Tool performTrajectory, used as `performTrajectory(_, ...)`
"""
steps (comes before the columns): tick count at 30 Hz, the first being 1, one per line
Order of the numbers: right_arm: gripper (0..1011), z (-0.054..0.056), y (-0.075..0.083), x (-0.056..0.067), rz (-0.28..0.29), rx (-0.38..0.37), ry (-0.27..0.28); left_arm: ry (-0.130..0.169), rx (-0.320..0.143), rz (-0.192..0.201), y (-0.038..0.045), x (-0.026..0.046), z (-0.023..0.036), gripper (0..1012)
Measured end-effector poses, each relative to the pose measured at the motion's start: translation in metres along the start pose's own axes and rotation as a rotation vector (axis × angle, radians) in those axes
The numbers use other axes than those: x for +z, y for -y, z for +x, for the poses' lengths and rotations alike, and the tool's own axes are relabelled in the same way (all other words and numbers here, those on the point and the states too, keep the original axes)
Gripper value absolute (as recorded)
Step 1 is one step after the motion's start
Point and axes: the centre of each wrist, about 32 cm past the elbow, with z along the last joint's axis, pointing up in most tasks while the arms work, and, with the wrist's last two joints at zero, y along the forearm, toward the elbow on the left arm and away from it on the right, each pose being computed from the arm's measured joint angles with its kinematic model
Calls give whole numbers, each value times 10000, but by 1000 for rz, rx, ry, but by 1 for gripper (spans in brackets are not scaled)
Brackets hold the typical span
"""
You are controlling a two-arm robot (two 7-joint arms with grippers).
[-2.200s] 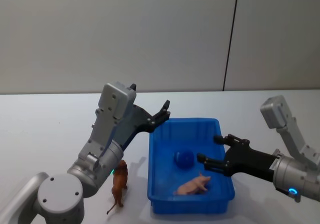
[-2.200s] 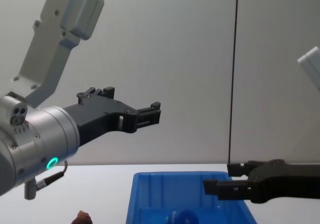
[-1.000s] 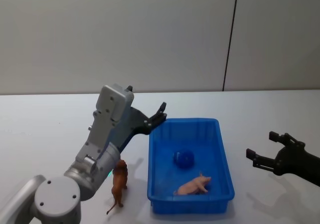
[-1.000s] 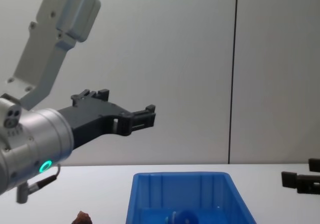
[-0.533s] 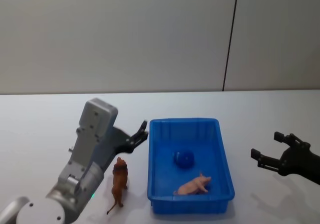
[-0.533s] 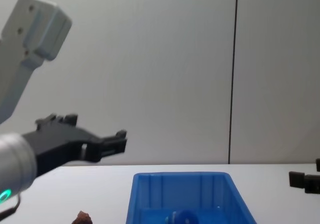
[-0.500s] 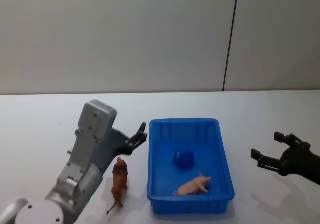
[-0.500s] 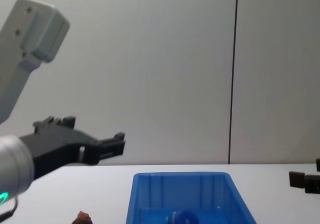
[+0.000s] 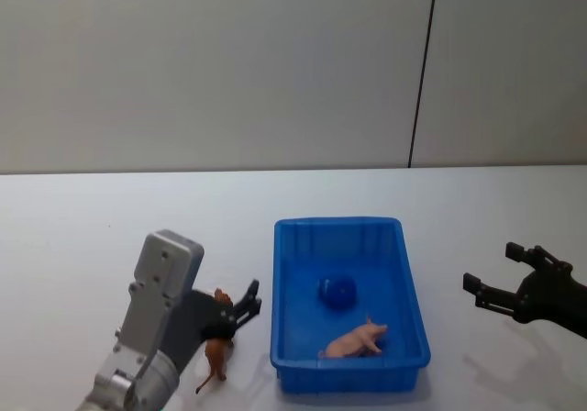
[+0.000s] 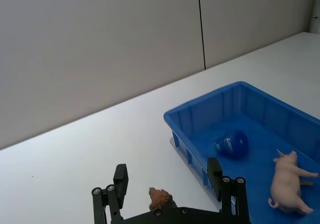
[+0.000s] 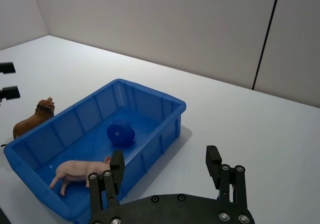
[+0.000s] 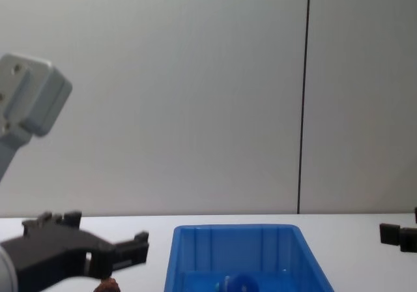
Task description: Pick up the two dolls from the table and place them into the box.
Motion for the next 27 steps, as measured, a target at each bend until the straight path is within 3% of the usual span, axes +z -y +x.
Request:
performTrajectory(13,1001,3,6,1,1,-2,0,-46,-57,80,-25,-213,16,1001)
performTrajectory(27,1001,4,9,-1,0,-2,-1,-70,-65,140,-22,-378,74,1001)
